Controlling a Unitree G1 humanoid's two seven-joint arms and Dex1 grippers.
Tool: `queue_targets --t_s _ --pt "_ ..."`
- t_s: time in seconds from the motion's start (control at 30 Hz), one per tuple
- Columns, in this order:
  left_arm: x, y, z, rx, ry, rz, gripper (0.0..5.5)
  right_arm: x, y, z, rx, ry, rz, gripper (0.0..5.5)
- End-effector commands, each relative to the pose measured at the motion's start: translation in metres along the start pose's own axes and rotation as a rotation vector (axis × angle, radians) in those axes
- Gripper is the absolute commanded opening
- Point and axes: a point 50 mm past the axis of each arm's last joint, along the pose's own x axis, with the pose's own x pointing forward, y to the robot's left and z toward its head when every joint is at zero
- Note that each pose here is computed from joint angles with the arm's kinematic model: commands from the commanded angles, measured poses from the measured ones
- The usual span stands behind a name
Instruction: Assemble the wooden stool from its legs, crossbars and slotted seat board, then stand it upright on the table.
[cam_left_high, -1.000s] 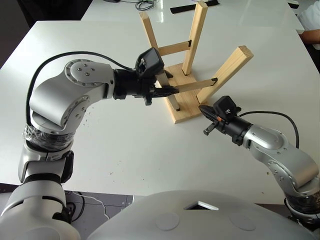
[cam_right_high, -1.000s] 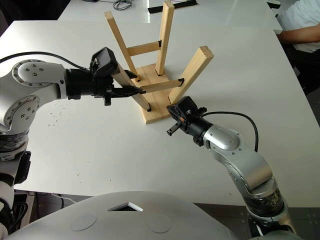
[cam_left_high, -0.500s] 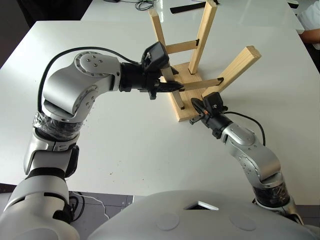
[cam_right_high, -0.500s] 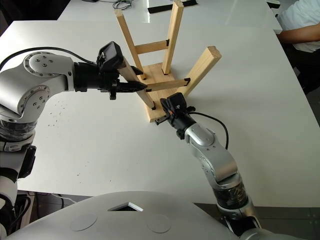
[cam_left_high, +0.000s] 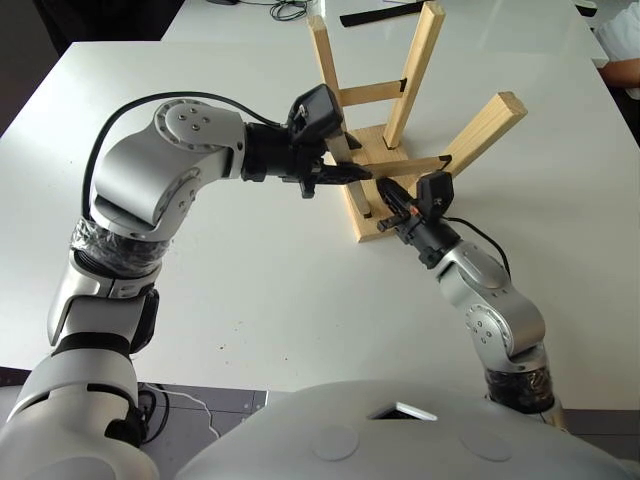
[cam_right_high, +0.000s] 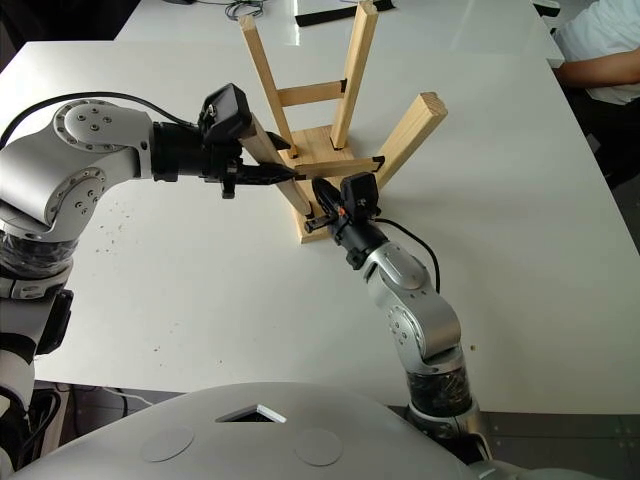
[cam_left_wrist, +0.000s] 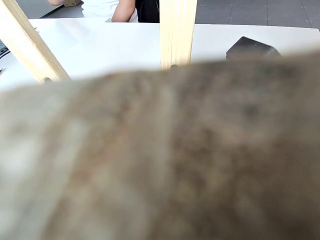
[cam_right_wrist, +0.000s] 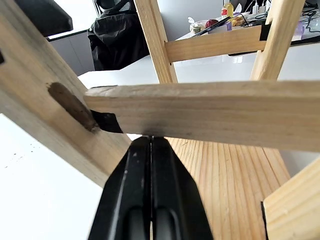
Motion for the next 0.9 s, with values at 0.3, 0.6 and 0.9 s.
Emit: queue_targets --t_s 0.3,0.6,0.9 --pt "0.012 0.002 -0.048 -0.154 0.145 -0.052 2.04 -0.034 -0.061 0.018 -0.231 0.104 0.052 0.0" --pt "0.018 0.001 -0.04 -0.131 0.131 -0.085 2.04 -0.01 0.011 -0.023 -0.123 0.124 0.034 0.0" --pt "0.019 -0.004 -0.041 -0.137 0.124 -0.088 2.04 -0.001 0.005 -0.024 -0.142 0.081 -0.096 0.0"
